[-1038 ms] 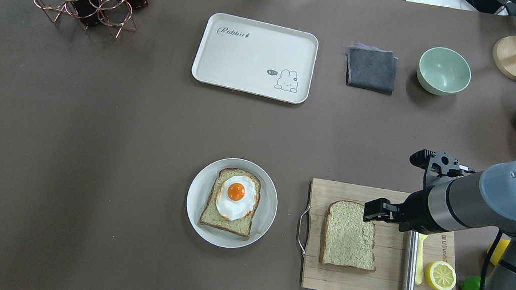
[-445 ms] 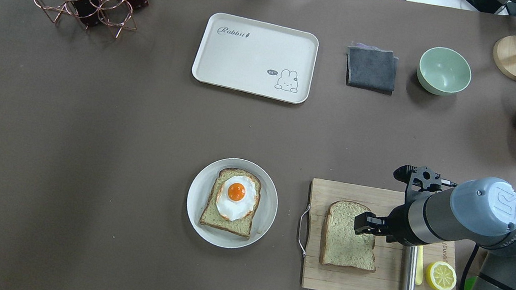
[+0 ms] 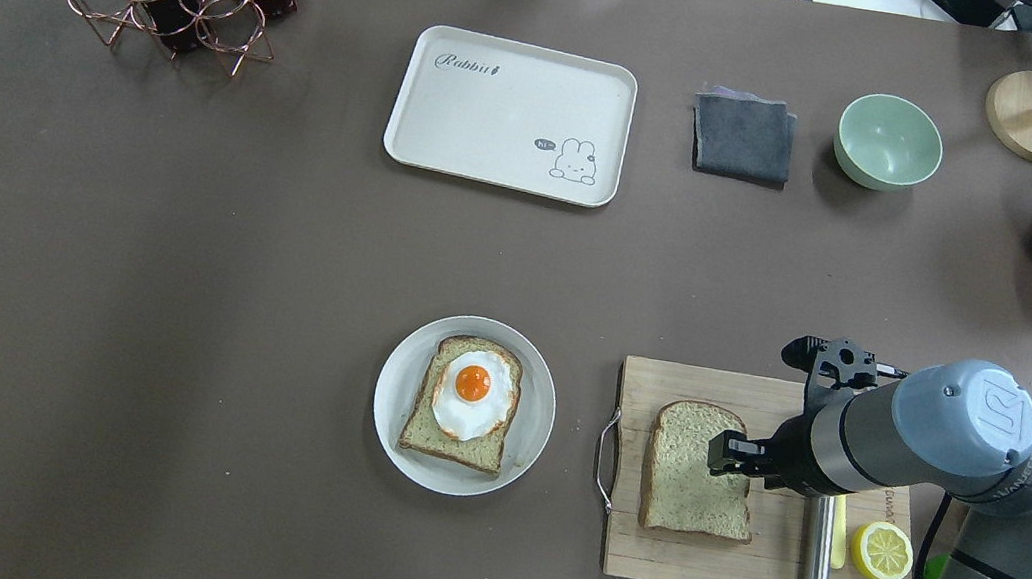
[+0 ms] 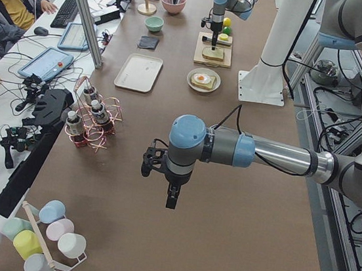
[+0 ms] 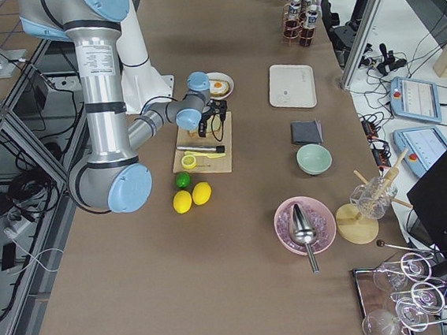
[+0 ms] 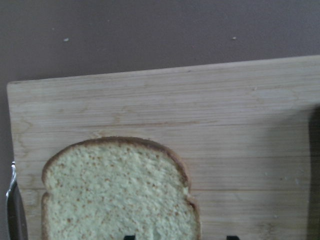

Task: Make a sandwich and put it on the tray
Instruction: 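Lower the right gripper and grasp the bread slice by its edge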

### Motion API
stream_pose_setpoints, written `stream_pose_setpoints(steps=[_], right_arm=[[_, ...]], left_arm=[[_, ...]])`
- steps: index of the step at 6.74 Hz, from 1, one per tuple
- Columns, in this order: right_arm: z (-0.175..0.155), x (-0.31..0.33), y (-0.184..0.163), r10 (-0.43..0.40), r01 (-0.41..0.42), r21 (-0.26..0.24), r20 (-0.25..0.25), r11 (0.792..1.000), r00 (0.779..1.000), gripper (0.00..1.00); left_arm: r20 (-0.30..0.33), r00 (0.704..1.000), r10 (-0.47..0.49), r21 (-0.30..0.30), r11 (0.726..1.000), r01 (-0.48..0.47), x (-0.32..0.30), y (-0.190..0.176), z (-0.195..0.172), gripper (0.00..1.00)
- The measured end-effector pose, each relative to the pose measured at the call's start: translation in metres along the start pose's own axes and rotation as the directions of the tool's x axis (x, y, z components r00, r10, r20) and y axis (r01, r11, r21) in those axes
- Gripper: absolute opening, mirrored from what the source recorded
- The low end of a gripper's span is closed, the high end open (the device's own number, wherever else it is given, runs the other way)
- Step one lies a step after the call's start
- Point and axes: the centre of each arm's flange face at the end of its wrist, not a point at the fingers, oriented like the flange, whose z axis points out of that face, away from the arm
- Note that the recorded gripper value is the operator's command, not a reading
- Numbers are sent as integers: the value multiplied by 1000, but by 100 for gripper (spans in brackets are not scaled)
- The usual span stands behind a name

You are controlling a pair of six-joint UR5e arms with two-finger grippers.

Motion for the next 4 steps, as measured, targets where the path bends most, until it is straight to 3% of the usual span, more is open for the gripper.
stream_pose_setpoints(steps=[1, 3, 4], right_arm=[[1, 0, 0, 0, 0, -1, -1, 1000, 1000, 64], [3, 0, 1, 1, -1, -4, -3, 1000, 1000, 42], [4, 1, 1, 2, -2, -5, -5, 1000, 1000, 7]], left_arm=[[0, 1000, 0, 0, 1000, 0, 0, 0, 0, 98], [0, 1000, 1, 1, 1000, -1, 1, 0, -1, 98], [0, 1000, 1, 2, 1000, -1, 1, 0, -2, 98]])
